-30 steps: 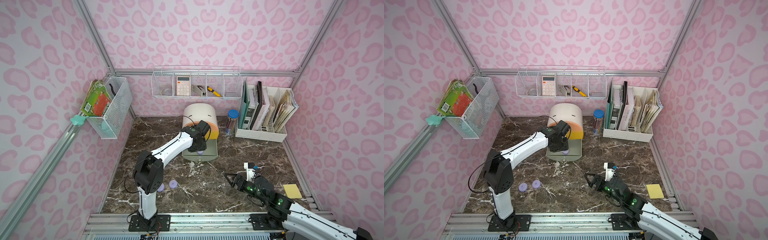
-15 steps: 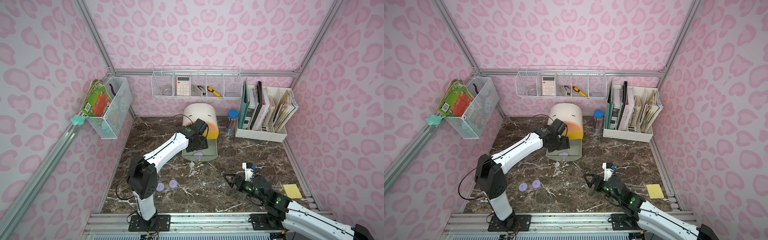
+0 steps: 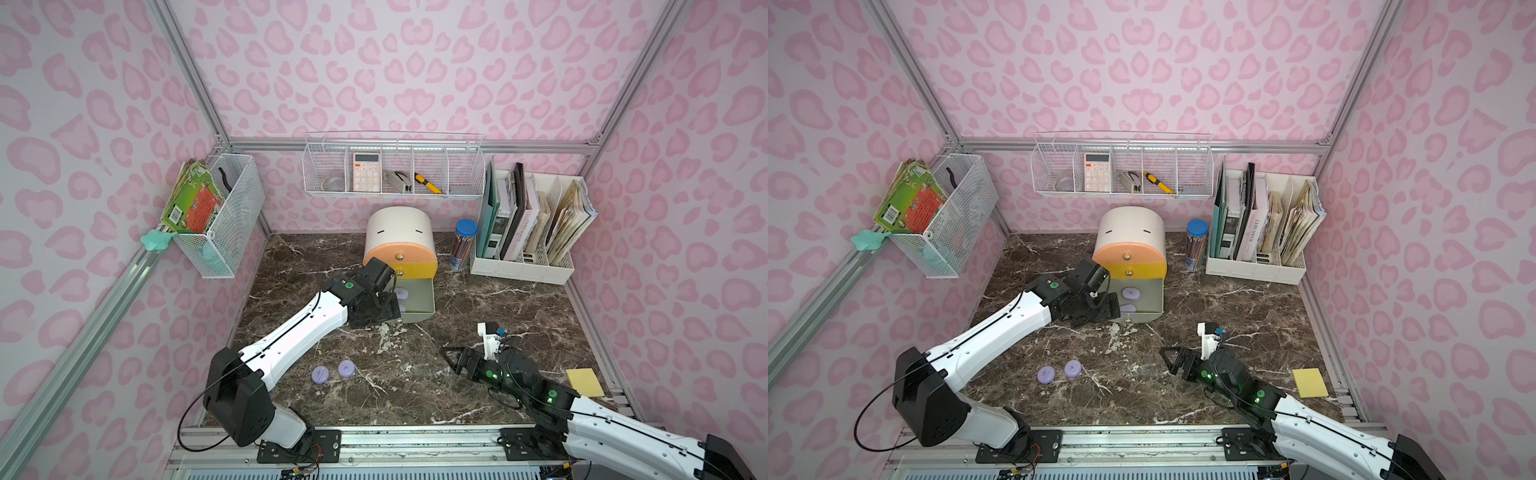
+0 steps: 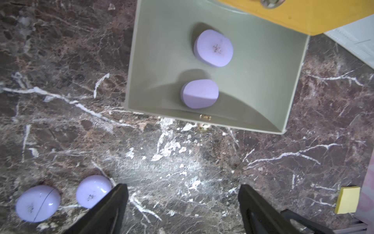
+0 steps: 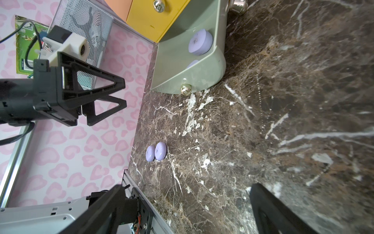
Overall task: Put the bluetooth earphones in the drawer according to color
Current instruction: Place the bluetooth earphone in the drawer, then pick up the Bluetooth earphone from the center of the board.
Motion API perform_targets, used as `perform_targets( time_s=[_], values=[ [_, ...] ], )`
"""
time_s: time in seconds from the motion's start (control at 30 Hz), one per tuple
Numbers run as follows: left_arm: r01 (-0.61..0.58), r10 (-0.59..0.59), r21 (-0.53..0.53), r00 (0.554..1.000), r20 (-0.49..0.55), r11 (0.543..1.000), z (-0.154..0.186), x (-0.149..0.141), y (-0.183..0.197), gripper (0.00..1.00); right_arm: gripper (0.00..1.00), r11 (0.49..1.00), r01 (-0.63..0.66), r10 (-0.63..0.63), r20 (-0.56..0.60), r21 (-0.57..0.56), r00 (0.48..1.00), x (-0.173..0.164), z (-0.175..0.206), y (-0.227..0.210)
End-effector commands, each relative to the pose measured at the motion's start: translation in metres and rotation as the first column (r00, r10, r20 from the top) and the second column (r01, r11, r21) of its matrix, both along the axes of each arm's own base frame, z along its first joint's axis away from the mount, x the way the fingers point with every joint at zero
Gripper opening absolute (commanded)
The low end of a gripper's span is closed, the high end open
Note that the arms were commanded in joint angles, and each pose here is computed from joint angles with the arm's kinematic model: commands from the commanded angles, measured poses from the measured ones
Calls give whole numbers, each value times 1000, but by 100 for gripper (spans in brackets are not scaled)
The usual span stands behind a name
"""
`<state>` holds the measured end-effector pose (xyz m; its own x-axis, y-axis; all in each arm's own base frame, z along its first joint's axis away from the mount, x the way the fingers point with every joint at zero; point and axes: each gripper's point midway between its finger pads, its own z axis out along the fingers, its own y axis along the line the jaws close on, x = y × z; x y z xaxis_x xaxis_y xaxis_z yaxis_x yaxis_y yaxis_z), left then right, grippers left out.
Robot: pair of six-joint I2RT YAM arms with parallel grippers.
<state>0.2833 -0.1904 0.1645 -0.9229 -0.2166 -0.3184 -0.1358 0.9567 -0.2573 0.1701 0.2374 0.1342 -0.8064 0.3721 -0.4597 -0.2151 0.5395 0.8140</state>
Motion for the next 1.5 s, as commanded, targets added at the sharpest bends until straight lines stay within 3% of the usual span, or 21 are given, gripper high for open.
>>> perform_targets(
  time_s=[0.0,0.27,0.6,1.2,1.47],
  values=[
    [-28,29,25,999,-31,999,-5,-16,15,99,99,1000,6,-6,30,7,1000,2,7,5],
    [-100,105,62,990,-91,993,-31,-55,48,99,99,999,-37,37,32,-16,999,-5,9,21],
    [-224,250,140,946,-206,964,-68,-88,84,95,99,991,-114,117,29,-76,993,-12,5,48],
    [-205,243,141,904,-352,968,-125,-87,76,85,99,987,-113,115,7,-113,993,-10,-5,51],
    [-190,240,162,886,-397,968,-146,-86,74,75,99,989,-99,100,4,-107,995,-11,-7,46]
  ],
)
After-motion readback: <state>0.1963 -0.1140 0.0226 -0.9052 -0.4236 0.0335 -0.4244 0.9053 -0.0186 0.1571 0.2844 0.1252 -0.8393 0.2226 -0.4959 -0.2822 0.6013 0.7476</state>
